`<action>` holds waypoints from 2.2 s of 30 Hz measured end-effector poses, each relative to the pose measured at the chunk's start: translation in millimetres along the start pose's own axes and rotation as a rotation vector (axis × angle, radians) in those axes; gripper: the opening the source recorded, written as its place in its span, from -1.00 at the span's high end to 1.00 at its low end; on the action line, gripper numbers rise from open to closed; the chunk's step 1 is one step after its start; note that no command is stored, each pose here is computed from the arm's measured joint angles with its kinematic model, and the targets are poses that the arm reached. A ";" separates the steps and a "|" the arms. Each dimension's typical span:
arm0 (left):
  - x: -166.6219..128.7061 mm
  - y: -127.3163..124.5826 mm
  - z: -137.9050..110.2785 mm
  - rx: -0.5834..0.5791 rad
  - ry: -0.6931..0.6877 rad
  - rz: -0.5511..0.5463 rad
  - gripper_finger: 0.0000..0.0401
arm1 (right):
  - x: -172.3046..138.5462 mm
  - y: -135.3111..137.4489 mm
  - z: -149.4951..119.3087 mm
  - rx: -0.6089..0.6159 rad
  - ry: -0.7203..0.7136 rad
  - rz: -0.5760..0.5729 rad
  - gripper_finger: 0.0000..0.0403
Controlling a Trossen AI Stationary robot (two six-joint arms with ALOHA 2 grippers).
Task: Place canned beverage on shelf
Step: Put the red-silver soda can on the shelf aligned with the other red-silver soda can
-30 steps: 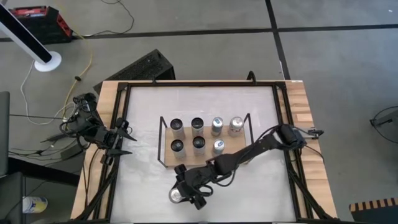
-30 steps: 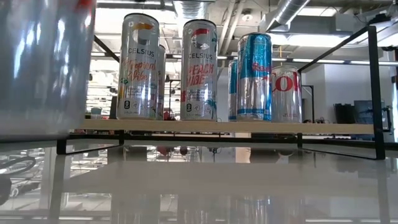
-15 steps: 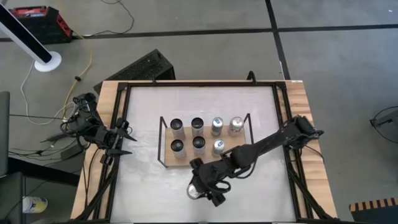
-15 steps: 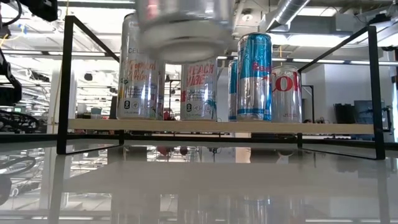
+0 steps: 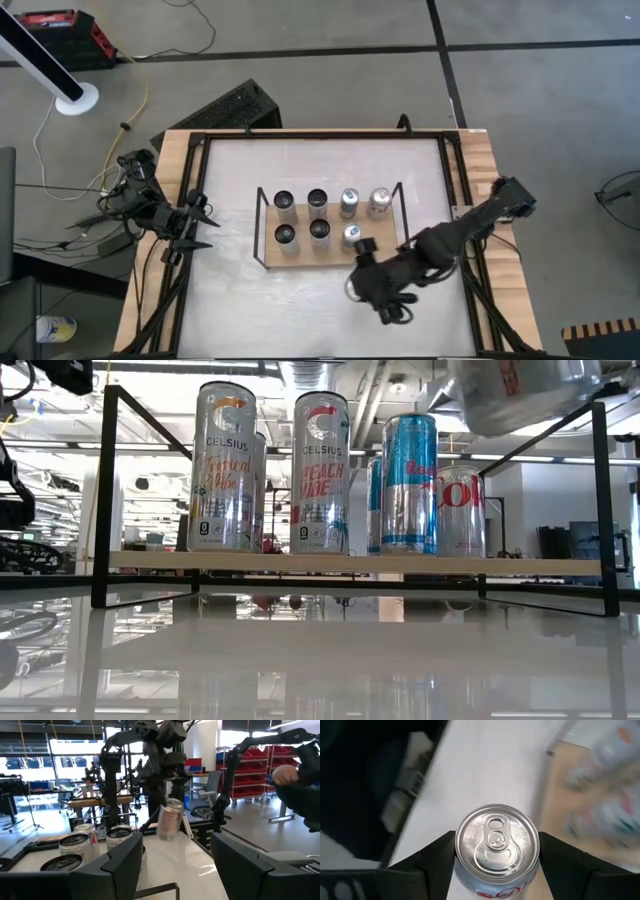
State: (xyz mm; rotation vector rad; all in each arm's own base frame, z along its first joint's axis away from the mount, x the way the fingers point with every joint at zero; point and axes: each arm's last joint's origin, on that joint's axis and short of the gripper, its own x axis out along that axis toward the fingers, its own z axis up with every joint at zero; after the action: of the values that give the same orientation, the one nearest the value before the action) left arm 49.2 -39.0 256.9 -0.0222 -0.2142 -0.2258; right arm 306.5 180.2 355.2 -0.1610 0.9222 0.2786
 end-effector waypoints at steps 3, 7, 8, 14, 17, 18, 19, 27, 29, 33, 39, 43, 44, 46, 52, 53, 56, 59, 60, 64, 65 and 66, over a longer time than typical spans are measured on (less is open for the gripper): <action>0.0 0.0 0.0 -0.001 0.000 0.000 -0.09 | -15.5 3.8 -11.4 0.028 0.033 -0.105 -0.37; 0.0 -0.1 -0.2 0.003 0.001 -0.001 -0.09 | -21.8 0.3 -29.1 0.046 -0.002 -0.187 -0.37; 0.0 0.0 -0.2 0.004 0.001 0.000 -0.09 | -22.5 -2.7 -36.7 0.068 -0.005 -0.194 -0.37; 0.0 -0.2 -0.6 0.005 0.005 -0.002 -0.09 | -28.3 -27.4 -92.2 0.216 -0.091 -0.242 -0.37; 0.0 -0.3 -1.4 0.010 0.012 -0.002 -0.09 | -30.1 -39.7 -117.3 0.269 -0.195 -0.261 -0.37; 0.0 -0.3 -1.5 0.010 0.013 -0.002 -0.09 | -30.0 -43.3 -124.2 0.283 -0.226 -0.264 -0.37; 0.0 -0.3 -1.4 0.009 0.012 -0.002 -0.09 | -29.8 -46.9 -130.2 0.296 -0.254 -0.263 -0.37; 0.0 -0.2 -1.4 -0.002 0.012 -0.001 -0.09 | -16.1 -62.4 -165.7 0.356 -0.296 -0.292 -0.37; 0.0 -0.2 -1.4 -0.005 0.012 0.000 -0.09 | -10.9 -63.7 -169.6 0.360 -0.291 -0.299 -0.37; 0.0 -0.2 -1.4 -0.029 0.013 0.001 -0.09 | -3.1 -66.2 -171.2 0.365 -0.272 -0.317 -0.37; -0.1 -0.3 -1.5 -0.054 0.014 0.000 -0.09 | -2.8 -68.3 -170.7 0.384 -0.277 -0.319 -0.37; -0.1 -0.3 -2.2 -0.050 0.019 -0.001 -0.09 | -2.8 -68.3 -171.2 0.408 -0.277 -0.318 -0.37; -0.1 -0.4 -2.3 -0.049 0.020 -0.001 -0.09 | -2.8 -68.3 -171.2 0.409 -0.276 -0.318 -0.37; -0.1 -0.5 -2.7 -0.046 0.024 -0.002 -0.09 | -2.7 -68.3 -171.4 0.409 -0.275 -0.318 -0.37; -0.1 -0.6 -3.4 -0.042 0.029 -0.002 -0.09 | -2.6 -67.6 -172.6 0.404 -0.258 -0.310 -0.37; -0.1 -0.6 -3.3 -0.042 0.029 -0.002 -0.09 | -2.6 -67.5 -172.8 0.403 -0.254 -0.303 -0.37; -0.1 -0.5 -3.3 -0.042 0.029 -0.002 -0.09 | -2.6 -67.3 -173.1 0.401 -0.251 -0.300 -0.42; -0.1 -0.6 -3.4 -0.041 0.029 -0.002 -0.09 | -2.6 -67.3 -173.3 0.400 -0.247 -0.299 -0.51; -0.1 -0.5 -3.4 -0.042 0.029 -0.002 -0.09 | -2.5 -67.3 -173.4 0.400 -0.246 -0.299 -0.54; -0.1 -0.6 -3.3 -0.042 0.029 -0.002 -0.09 | -2.5 -67.2 -173.5 0.396 -0.244 -0.297 -0.64; -0.1 -0.6 -3.4 -0.041 0.029 -0.002 -0.09 | -2.5 -67.2 -173.5 0.388 -0.242 -0.297 -0.65; -0.1 -0.6 -3.4 -0.042 0.029 -0.002 -0.09 | -3.0 -67.1 -173.4 0.378 -0.237 -0.298 -0.66</action>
State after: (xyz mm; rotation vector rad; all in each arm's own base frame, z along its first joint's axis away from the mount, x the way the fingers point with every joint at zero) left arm 49.7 -39.7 253.6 -0.0598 -0.1804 -0.2329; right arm 193.3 71.5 255.5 0.0839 0.6888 -0.1523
